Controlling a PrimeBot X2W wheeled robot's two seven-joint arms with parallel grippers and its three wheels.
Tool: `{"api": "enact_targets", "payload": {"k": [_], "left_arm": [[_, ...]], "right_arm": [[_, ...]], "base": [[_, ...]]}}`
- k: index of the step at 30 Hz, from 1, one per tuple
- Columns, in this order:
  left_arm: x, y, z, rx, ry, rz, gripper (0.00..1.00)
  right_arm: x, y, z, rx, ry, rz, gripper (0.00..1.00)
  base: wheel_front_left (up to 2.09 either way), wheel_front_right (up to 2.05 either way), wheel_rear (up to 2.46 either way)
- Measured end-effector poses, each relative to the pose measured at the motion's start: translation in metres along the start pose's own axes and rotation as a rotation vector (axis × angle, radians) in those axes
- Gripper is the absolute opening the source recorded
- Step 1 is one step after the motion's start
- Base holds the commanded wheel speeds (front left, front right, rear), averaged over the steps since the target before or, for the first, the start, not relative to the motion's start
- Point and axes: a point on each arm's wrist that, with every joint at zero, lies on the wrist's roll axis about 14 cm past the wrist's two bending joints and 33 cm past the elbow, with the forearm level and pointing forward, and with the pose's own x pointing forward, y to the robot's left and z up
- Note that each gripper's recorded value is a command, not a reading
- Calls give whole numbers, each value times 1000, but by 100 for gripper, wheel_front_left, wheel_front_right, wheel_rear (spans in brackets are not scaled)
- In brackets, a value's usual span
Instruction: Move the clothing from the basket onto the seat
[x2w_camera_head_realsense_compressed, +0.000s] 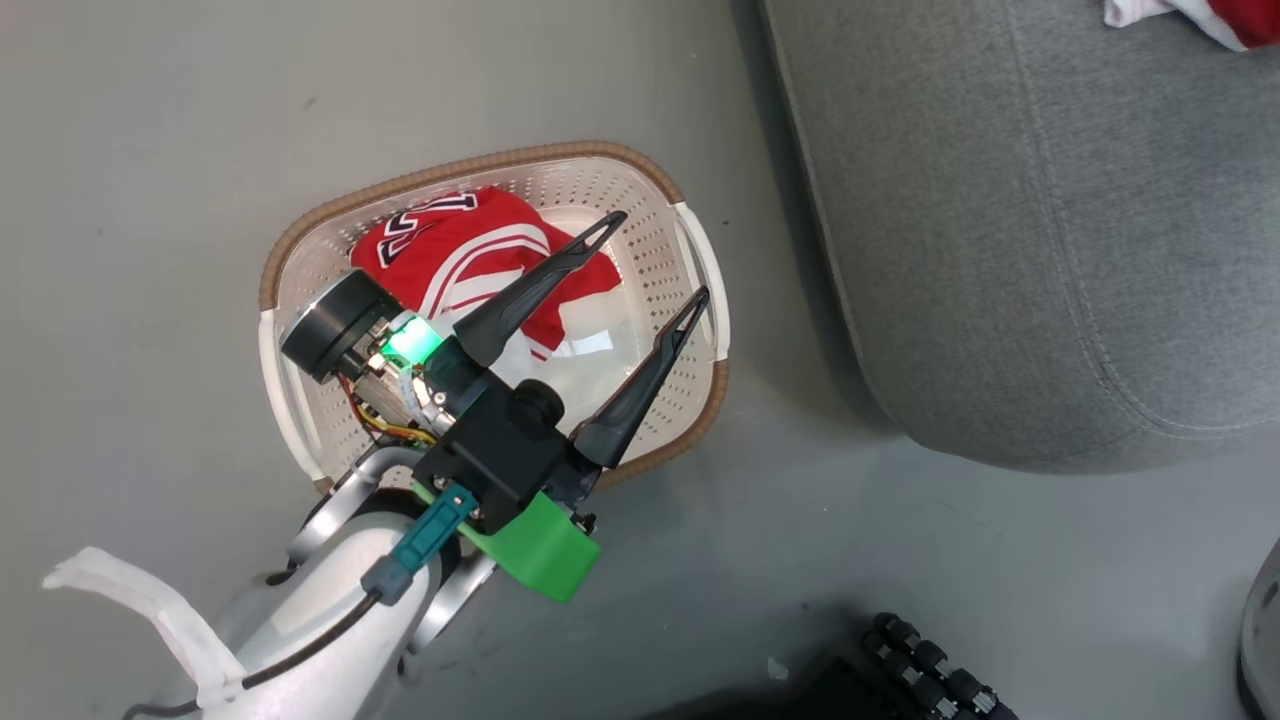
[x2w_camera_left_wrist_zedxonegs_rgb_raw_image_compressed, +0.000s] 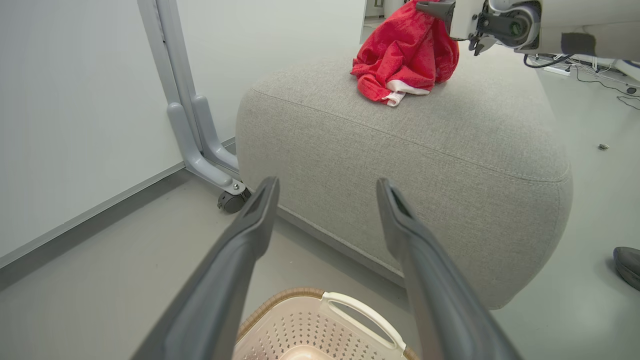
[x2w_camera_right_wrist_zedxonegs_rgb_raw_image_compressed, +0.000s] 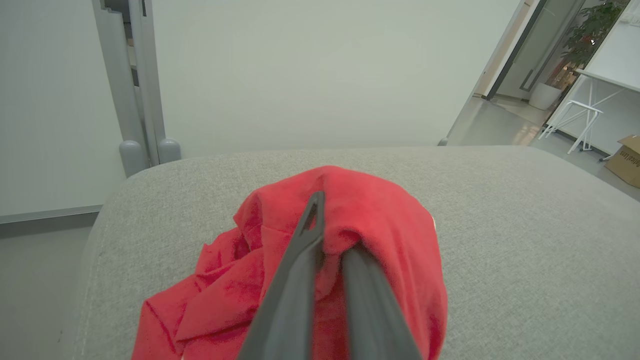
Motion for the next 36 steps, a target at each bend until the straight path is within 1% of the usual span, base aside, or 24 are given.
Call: {"api": "enact_targets", "payload": {"k": [1, 2, 4, 7, 12, 15, 18, 23, 26, 32, 36], "left_arm": [[-1, 2, -3, -6, 1, 7, 100], [-3, 4, -6, -14, 7, 15, 100], [-6, 6, -12, -27, 15, 27, 100], [-10, 9, -16, -28, 23, 42, 100], [-11, 9, -3, -16, -5, 70, 100], [-13, 5, 7, -7, -22, 81, 100], [-17, 2, 16, -5, -34, 109, 100], [-29, 4, 37, -12, -68, 192, 100], [-39, 12, 50, 1, -92, 260, 100], [-67, 30, 73, 16, -141, 419, 100], [-94, 47, 85, 36, -166, 548, 100]], "right_arm": [[-1, 3, -11, 6, 25, -1, 88], [-2, 7, -22, 19, 49, -1, 100], [-10, 18, -45, 34, 100, 6, 100], [-25, 26, -64, 67, 142, 5, 100], [-54, 25, -68, 100, 151, -3, 100], [-74, 24, -61, 108, 140, 4, 100], [-90, 28, -47, 118, 109, 26, 100], [-117, 42, -22, 149, 58, 84, 100], [-131, 54, -10, 181, 35, 128, 100], [-161, 90, 12, 233, -5, 254, 100], [-177, 114, 30, 279, -42, 338, 100]], "base": [[0, 0, 0], [0, 0, 0], [0, 0, 0], [0, 0, 0], [0, 0, 0], [0, 0, 0], [0, 0, 0], [0, 0, 0], [0, 0, 0], [0, 0, 0], [0, 0, 0]]}}
